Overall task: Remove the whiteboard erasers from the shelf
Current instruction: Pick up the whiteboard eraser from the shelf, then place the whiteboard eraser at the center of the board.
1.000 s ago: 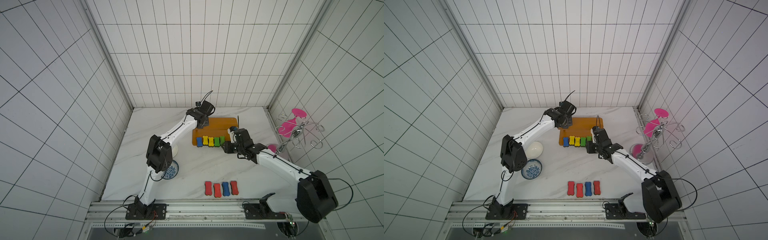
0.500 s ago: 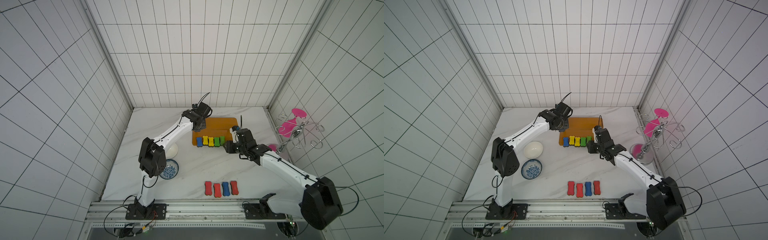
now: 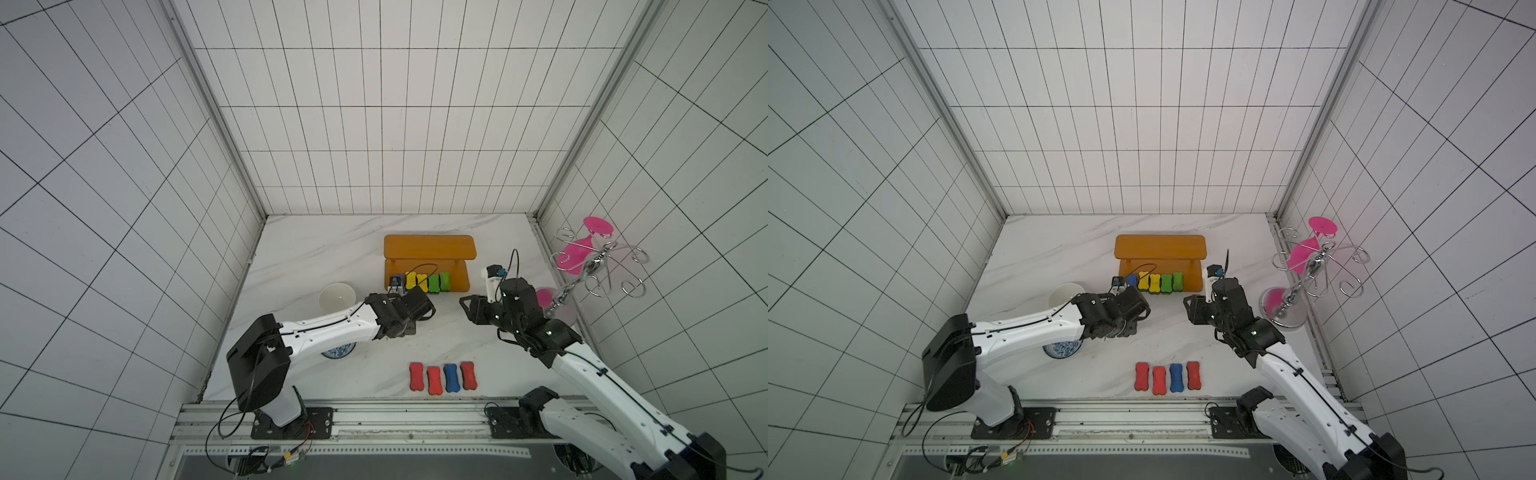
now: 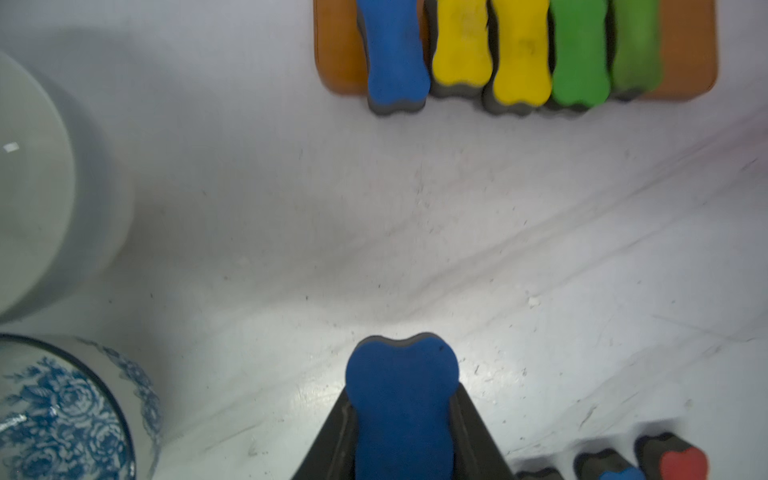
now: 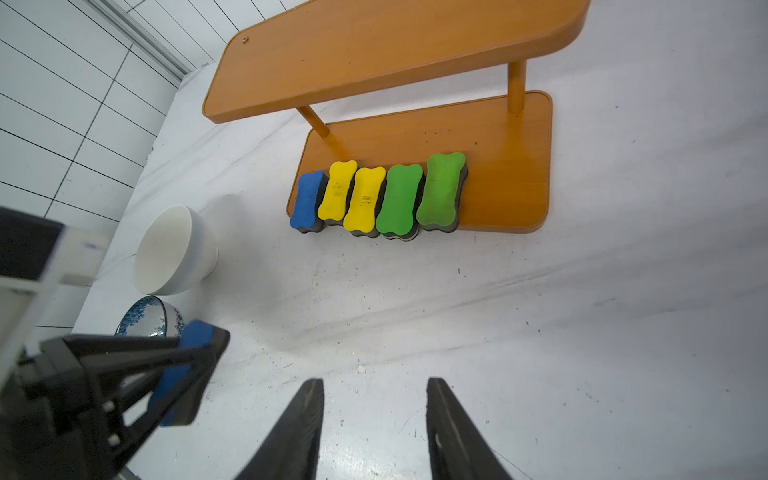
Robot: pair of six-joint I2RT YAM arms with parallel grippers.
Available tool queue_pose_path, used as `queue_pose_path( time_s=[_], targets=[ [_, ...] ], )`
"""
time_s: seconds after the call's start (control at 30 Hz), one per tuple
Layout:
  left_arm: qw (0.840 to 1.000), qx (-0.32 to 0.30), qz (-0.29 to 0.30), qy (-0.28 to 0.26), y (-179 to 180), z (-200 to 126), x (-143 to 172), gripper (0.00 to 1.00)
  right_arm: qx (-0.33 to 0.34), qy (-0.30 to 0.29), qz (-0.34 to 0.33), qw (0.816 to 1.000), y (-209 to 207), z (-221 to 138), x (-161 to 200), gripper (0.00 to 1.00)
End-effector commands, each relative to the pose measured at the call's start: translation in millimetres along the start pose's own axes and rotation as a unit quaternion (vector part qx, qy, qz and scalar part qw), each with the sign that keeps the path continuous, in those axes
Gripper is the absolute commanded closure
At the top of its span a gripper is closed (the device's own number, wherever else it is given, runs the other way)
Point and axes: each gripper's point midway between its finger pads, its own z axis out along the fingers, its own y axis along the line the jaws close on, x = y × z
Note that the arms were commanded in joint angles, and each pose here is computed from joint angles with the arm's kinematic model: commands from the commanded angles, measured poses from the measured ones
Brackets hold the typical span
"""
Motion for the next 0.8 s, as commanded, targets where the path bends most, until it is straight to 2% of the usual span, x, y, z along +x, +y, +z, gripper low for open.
queue_pose_path(
  time_s=[0.0, 0.17, 0.3, 0.47, 0.77],
  targets=[
    [0.999, 0.009, -0.049, -0.004, -1, 0, 18, 0.93, 0.003, 0.003, 0.016, 1.000, -5, -8, 11, 0.56],
    [0.998, 0.037, -0.048, 0.016, -2, 4, 39, 0.93, -0.012, 0.002, 0.031, 0.999, -1, -18, 15, 0.57],
    [0.998, 0.043, -0.050, 0.009, 8, -4, 45, 0.93, -0.029, -0.004, 0.041, 0.999, 7, -25, 17, 0.57],
    [0.996, 0.064, -0.061, 0.023, 15, -2, 61, 0.92, -0.016, 0.000, 0.031, 0.999, 10, -29, 16, 0.57],
    [0.996, 0.052, -0.062, 0.043, 27, -3, 82, 0.90, -0.006, 0.003, 0.015, 1.000, 17, -28, 21, 0.58]
  ],
)
